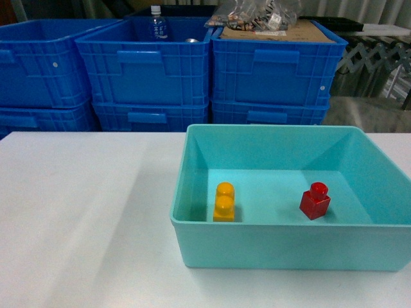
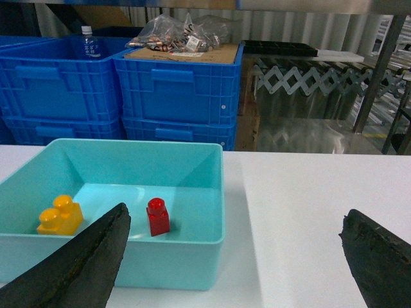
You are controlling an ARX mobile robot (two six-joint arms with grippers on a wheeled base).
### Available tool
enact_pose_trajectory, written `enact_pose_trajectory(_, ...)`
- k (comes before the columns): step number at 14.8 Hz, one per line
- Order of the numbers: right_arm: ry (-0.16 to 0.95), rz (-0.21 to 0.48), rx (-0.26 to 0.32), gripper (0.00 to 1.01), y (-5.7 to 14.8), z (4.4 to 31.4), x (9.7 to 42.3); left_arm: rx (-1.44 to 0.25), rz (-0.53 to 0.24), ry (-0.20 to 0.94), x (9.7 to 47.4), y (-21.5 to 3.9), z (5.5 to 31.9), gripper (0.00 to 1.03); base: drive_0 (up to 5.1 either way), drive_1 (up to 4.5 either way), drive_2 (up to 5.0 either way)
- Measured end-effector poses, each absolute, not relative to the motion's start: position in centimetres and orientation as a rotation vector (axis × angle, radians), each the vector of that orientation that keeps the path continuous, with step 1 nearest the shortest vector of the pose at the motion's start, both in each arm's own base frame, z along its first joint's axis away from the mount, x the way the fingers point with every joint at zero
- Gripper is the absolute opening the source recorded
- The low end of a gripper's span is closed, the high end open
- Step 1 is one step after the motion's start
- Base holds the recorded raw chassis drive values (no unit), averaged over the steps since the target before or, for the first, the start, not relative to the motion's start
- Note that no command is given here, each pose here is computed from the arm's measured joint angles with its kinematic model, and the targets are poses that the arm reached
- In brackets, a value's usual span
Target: Pick red block from blue box to shelf
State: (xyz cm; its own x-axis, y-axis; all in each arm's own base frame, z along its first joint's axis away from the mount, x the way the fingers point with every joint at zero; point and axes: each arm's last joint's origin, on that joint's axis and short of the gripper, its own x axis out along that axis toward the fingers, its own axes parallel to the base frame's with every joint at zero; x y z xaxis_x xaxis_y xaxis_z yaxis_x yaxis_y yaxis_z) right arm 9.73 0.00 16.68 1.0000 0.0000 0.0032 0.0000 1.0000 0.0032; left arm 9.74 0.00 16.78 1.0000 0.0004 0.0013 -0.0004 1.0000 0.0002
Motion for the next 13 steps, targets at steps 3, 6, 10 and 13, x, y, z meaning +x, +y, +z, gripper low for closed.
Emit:
enact_pose_trajectory(3, -0.003, 0.000, 0.003, 0.98, 0.00, 16.68, 9.73, 0.000, 0.000, -0.001, 9.74, 0.00, 16.78, 0.98, 0.0, 0.00, 0.0)
enact_pose_trajectory(6, -0.003, 0.000, 0.003, 0.98, 0.00, 16.68, 9.73, 0.000, 0.000, -0.001, 9.74, 0.00, 16.78, 0.98, 0.0, 0.00, 0.0)
enact_pose_trajectory(10, -0.003, 0.000, 0.003, 0.98, 0.00, 16.68, 9.73, 0.000, 0.000, -0.001, 9.74, 0.00, 16.78, 0.98, 0.0, 0.00, 0.0)
enact_pose_trajectory(13, -0.003, 0.000, 0.003, 0.98, 0.00, 16.68, 9.73, 0.000, 0.000, -0.001, 9.74, 0.00, 16.78, 0.98, 0.0, 0.00, 0.0)
